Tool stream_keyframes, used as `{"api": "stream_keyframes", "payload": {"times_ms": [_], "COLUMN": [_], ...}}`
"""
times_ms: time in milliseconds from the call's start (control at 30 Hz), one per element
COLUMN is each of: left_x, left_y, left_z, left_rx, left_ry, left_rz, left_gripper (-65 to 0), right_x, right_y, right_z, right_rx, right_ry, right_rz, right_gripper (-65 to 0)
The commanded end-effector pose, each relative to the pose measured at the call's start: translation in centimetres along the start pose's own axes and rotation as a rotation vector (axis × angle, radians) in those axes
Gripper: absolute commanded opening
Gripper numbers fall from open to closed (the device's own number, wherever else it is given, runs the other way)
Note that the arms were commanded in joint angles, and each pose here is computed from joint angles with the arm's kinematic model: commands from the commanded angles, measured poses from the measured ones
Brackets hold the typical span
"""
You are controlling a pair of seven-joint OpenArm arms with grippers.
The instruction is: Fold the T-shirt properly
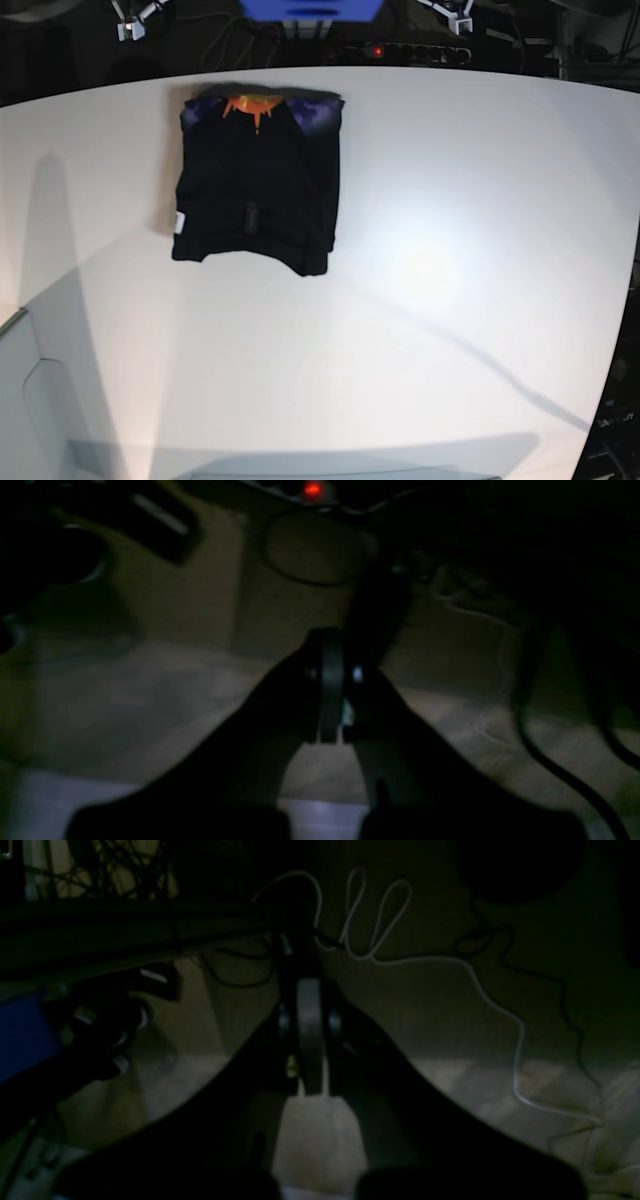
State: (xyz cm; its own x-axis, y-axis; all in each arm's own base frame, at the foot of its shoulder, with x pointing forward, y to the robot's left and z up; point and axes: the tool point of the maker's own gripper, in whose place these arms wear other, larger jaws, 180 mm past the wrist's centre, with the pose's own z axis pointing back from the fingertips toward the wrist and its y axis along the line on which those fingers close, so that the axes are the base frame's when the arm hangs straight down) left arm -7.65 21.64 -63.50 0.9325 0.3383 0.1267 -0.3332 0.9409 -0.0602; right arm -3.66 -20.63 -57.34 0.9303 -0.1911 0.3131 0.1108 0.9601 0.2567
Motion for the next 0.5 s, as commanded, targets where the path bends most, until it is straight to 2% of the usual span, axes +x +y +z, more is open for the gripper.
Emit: {"api": "stream_keyframes", "payload": {"times_ms": [0, 67, 133, 200, 300, 400, 467], "left_x": [-0.1, 0.1, -0.3, -0.3, -0.9, -2.1, -2.3], "left_y": [1.0, 1.7, 0.9, 0.1, -0.8, -0.8, -0.8], "left_z": [0.1, 0.0, -0.3, -0.6, -0.9, -0.9, -0.9], "left_rx": [0.042, 0.101, 0.113, 0.109, 0.090, 0.088, 0.087], "left_ry": [0.003, 0.003, 0.010, 0.017, 0.049, 0.091, 0.094], "left_rz": [-0.015, -0.034, -0.044, -0.062, -0.118, -0.152, -0.158], "left_gripper": [-65.0, -65.0, -65.0, -65.0, -65.0, -65.0, -65.0], "right_x": [-0.6, -2.0, -2.9, -4.5, -5.2, -6.9, -7.5], "right_y": [-0.9, -1.0, -0.8, -1.9, -3.0, -2.9, -1.8], "right_z": [0.3, -0.5, -1.1, -1.3, -2.0, -2.6, -3.5], "right_rx": [-0.006, -0.006, -0.008, -0.090, -0.230, -0.297, -0.304], "right_ry": [0.019, 0.072, 0.097, 0.125, 0.098, 0.124, 0.147], "right_rz": [-0.005, -0.001, 0.032, 0.082, 0.177, 0.285, 0.336], "right_gripper": [-65.0, -65.0, -65.0, -65.0, -65.0, -65.0, -65.0]}}
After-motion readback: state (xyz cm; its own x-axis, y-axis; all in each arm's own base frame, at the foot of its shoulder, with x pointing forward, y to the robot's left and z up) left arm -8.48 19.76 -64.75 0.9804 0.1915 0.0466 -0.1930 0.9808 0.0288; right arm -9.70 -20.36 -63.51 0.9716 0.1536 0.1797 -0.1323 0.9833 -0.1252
